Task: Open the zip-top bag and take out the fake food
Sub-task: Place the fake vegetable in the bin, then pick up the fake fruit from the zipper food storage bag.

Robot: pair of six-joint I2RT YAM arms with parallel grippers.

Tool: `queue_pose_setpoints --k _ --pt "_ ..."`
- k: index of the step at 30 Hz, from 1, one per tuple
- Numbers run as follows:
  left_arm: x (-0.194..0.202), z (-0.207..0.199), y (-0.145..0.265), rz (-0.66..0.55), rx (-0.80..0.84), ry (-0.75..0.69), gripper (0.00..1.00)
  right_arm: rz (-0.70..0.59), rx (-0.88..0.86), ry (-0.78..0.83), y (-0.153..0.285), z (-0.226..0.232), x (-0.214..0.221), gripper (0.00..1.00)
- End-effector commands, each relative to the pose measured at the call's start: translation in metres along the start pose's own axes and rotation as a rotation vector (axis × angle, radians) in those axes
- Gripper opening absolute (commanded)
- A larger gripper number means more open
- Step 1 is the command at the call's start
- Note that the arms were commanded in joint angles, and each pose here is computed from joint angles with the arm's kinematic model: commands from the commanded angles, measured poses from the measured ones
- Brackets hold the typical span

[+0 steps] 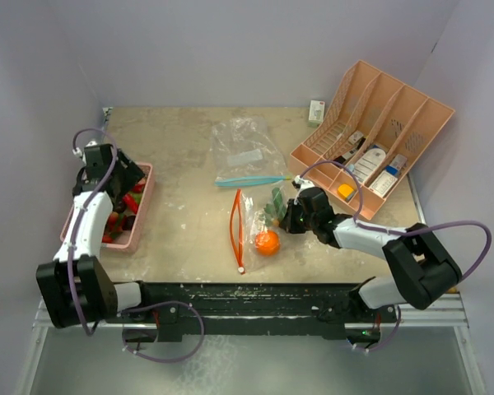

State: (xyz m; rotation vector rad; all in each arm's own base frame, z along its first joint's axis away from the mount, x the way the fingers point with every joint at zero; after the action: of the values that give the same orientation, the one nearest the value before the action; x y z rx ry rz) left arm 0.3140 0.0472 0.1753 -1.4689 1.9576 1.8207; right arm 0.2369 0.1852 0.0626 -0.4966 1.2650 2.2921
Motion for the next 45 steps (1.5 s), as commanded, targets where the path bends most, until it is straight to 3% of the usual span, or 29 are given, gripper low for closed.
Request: queue_pose_setpoints --k 1,12,26,36,41,45 --pt "0.010 -0.046 0.042 -0.073 0.200 -0.070 0.75 -0.028 -0.023 0.017 -0.003 0.008 -0.011 0.00" --pt "0.121 -0.082 0.082 0.095 0.460 -0.144 0.65 -0.010 -0.046 0.012 -0.010 0.013 -0.013 0.00" --pt "0.264 -0.125 0.100 0.314 0.535 -0.280 0.62 0.011 -0.061 -0.021 -0.011 0.011 -0.004 0.00" --pt "0.290 -0.158 0.097 0.330 0.524 -0.377 0.57 0.005 -0.063 -0.019 -0.005 0.012 -0.005 0.00" --pt "0.283 -0.173 0.104 0.314 0.555 -0.393 0.41 0.004 -0.057 -0.019 -0.004 0.010 -0.003 0.00" --pt "0.275 -0.166 0.104 0.279 0.486 -0.444 0.32 0.001 -0.052 -0.021 -0.004 0.009 -0.002 0.00"
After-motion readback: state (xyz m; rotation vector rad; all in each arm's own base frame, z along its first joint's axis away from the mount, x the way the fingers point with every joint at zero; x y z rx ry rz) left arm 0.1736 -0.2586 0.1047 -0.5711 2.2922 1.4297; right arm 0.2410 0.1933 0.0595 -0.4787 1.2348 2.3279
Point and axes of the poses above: each gripper's point midway between its finger pads, its own y axis back along the fingers, its own z axis along the line the jaws close on, x = y × z, the point moved 5 cm from there along y, back along the fingers, and after that the axes turned 10 degrees about -y, right-handed, at the moved point
